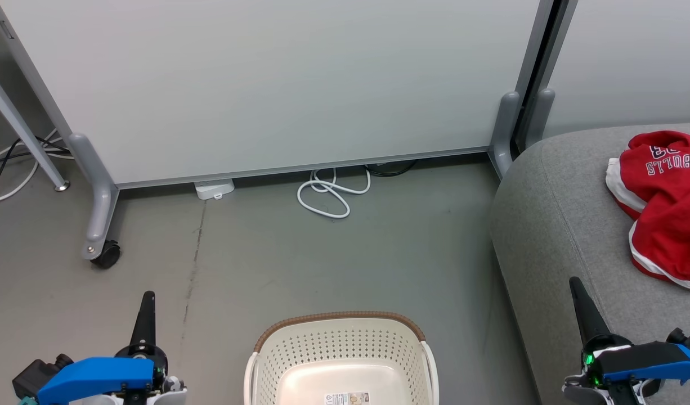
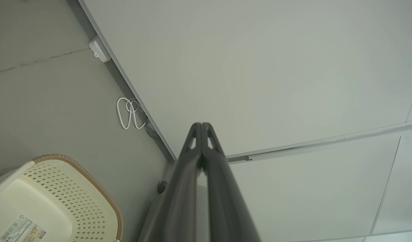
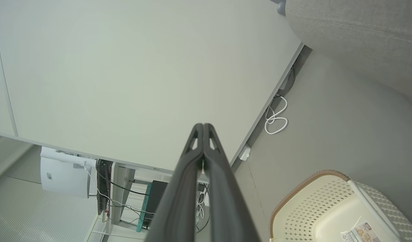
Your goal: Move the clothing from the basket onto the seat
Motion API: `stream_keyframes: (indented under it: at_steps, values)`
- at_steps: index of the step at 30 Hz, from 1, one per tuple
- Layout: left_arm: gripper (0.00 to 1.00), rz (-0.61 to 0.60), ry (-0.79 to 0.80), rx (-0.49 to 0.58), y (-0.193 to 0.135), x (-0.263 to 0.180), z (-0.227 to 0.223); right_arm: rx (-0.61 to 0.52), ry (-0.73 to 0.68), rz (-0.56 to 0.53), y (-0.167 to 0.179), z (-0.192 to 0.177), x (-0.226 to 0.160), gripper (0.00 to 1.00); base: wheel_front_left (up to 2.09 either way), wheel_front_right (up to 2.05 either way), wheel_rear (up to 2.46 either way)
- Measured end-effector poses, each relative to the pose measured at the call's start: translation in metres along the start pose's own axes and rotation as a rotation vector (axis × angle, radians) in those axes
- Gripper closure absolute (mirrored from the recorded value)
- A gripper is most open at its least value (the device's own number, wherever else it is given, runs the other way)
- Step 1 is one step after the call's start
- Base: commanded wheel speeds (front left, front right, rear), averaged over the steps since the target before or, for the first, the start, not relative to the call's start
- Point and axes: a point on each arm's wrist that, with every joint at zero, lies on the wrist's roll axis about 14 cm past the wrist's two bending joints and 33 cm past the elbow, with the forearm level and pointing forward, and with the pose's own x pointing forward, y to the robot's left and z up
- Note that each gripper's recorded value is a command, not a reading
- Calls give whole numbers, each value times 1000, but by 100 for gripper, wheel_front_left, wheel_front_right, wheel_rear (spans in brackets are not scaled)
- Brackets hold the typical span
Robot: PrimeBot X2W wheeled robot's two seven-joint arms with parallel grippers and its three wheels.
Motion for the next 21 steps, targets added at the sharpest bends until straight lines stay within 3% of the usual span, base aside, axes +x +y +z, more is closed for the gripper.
stream_keyframes:
  at_steps: [21]
  values:
    - [100,-59,0,-151,-19,8,6,179,-12,40,11,6,4,100,0,0,0]
